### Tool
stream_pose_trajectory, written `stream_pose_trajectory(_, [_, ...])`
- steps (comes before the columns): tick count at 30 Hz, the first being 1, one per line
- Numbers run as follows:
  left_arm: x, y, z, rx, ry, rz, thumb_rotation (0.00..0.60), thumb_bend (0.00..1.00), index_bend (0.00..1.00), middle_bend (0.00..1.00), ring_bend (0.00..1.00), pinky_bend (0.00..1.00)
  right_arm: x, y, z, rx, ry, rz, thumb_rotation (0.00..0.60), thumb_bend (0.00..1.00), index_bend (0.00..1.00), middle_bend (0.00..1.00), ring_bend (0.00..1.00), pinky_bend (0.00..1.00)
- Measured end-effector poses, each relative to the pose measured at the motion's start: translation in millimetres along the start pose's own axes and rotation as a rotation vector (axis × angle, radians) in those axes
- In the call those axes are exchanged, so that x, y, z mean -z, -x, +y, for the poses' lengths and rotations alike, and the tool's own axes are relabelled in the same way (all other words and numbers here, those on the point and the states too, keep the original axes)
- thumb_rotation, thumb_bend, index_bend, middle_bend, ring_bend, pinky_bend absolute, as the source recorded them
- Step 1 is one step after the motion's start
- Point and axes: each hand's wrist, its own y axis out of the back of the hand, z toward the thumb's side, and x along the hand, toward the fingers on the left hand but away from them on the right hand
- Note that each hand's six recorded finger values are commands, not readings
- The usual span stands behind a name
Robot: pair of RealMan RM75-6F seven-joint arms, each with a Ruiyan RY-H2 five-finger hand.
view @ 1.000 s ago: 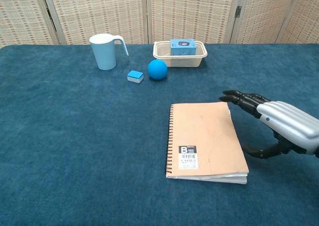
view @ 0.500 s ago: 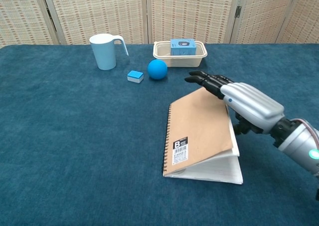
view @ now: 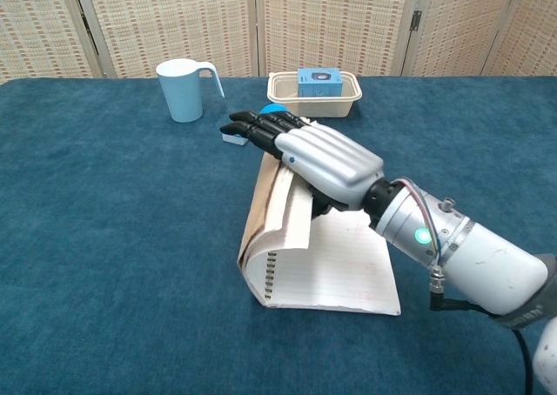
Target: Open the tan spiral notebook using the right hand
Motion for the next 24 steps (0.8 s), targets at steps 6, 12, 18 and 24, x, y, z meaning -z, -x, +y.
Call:
stream_pose_trajectory(6, [9.6,2.5,16.9,-0.047,0.028,0.02,0.6,0.2,0.13,0.06,0.06,0.14,-7.7,16.5,-2.6,-0.008,0.003,0.032,0.6,0.3,0.0,0.0,0.0,0.0])
stream_pose_trajectory(12, [13.3,2.9,22.8,-0.061,0.038,0.026,0.6,0.2,0.13,0.06,0.06,0.14,-13.7,32.3,0.7,-0.007,0.021,0.05,0.6,0.29,0.0,0.0,0.0,0.0])
stream_pose_trajectory(18, [15.4,3.8,24.7,-0.061,0.049,0.028,0.6,0.2,0.13,0.06,0.06,0.14,-18.8,42.7,5.9,-0.01,0.033,0.064,0.6,0.28,0.0,0.0,0.0,0.0])
stream_pose_trajectory(24, [15.2,4.6,25.4,-0.063,0.046,0.024,0.6,0.2,0.13,0.06,0.06,0.14,-19.1,43.4,8.5,-0.016,0.032,0.061,0.6,0.27,0.0,0.0,0.0,0.0])
